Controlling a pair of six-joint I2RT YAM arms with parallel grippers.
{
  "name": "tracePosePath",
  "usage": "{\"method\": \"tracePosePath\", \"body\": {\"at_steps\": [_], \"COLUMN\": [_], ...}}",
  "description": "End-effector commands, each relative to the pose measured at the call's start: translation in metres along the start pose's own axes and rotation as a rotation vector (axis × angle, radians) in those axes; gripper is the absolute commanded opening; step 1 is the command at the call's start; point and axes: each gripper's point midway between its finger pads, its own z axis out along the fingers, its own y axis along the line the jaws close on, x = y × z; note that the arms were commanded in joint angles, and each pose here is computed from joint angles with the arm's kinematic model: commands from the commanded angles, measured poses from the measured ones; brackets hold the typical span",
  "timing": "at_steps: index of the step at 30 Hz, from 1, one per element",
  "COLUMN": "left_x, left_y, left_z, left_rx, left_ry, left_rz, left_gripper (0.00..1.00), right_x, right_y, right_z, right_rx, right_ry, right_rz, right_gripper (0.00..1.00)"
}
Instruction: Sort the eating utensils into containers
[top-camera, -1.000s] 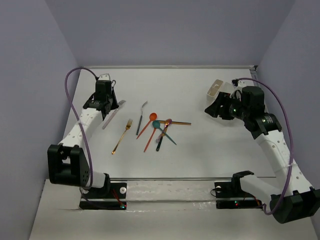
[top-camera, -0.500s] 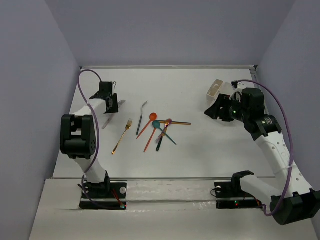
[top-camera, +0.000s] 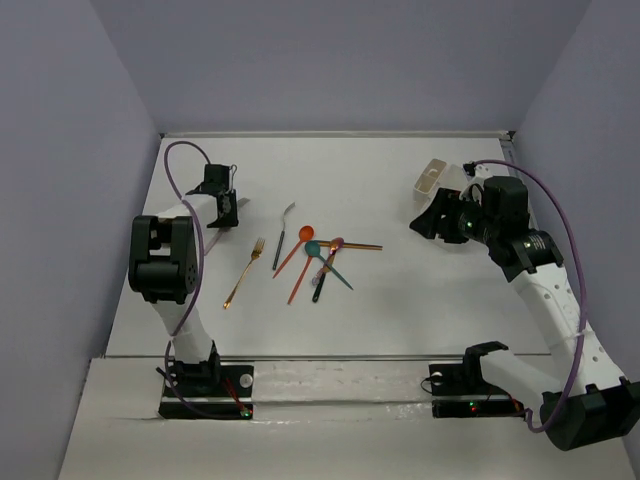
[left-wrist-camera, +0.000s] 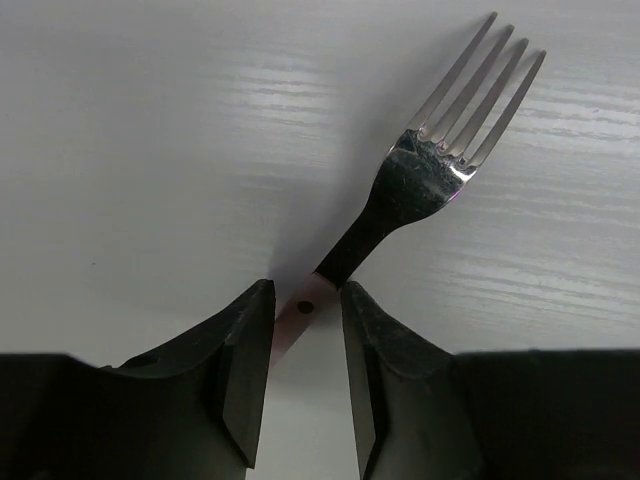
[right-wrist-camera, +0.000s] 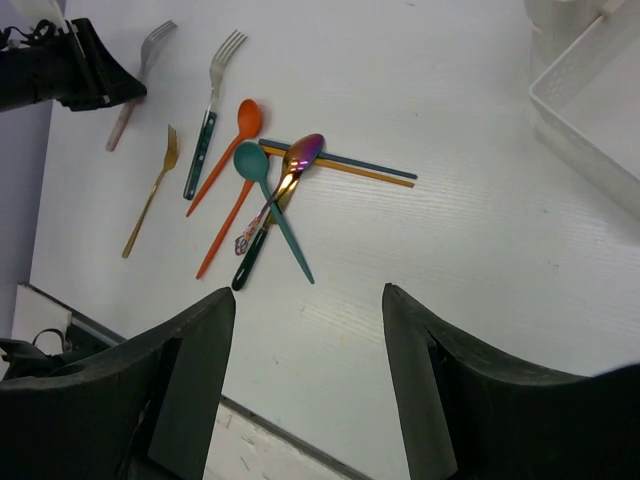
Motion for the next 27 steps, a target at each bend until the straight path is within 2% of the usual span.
{"method": "tracePosePath", "body": {"at_steps": [1, 2, 4, 5, 6, 7, 11, 14, 17, 21, 25, 27], "left_x": [0.015, 0.02, 0.027, 0.029, 0.029, 0.03, 0.022, -0.008, -0.055, -0.105, -0.084, -0.068], "left_y": [0.0, 0.001, 0.002, 0.003, 0.003, 0.002, 0.002, -0.001, -0.015, -0.061, -0.133, -0.155], "left_z": [0.007, 0.008, 0.01, 0.011, 0.012, 0.012, 0.007, -0.016, -0.061, -0.158, -0.23, -0.254], "left_rx": [0.001, -0.004, -0.014, -0.016, -0.016, -0.016, -0.012, 0.02, 0.128, 0.394, 0.704, 0.806], "left_ry": [0.021, 0.029, 0.035, 0.04, 0.04, 0.041, 0.016, -0.072, -0.211, -0.421, -0.466, -0.476], "left_rz": [0.006, 0.006, 0.004, 0.003, 0.0, -0.003, -0.012, -0.044, -0.089, -0.074, 0.011, 0.001], "left_gripper": [0.42, 0.41, 0.32, 0.26, 0.13, 0.06, 0.06, 0.06, 0.06, 0.06, 0.06, 0.06], "right_x": [-0.005, -0.005, -0.006, -0.007, -0.007, -0.006, -0.006, -0.013, -0.019, -0.034, -0.062, -0.069], "right_y": [0.002, 0.002, 0.002, 0.002, 0.002, 0.003, 0.013, 0.026, 0.038, 0.065, 0.099, 0.113], "right_z": [-0.004, -0.004, -0.004, -0.004, -0.004, -0.003, 0.001, 0.004, 0.009, 0.015, 0.018, 0.021], "right_rx": [0.0, 0.001, 0.002, 0.002, -0.003, -0.007, -0.067, -0.129, -0.188, -0.278, -0.335, -0.358], "right_ry": [-0.031, -0.033, -0.038, -0.042, -0.041, -0.039, -0.022, -0.027, -0.013, -0.015, -0.059, -0.067], "right_rz": [-0.013, -0.012, -0.009, -0.008, -0.007, -0.001, 0.015, 0.031, 0.062, 0.071, 0.025, 0.017], "right_gripper": [0.66, 0.66, 0.66, 0.66, 0.66, 0.66, 0.67, 0.69, 0.71, 0.71, 0.74, 0.74]}}
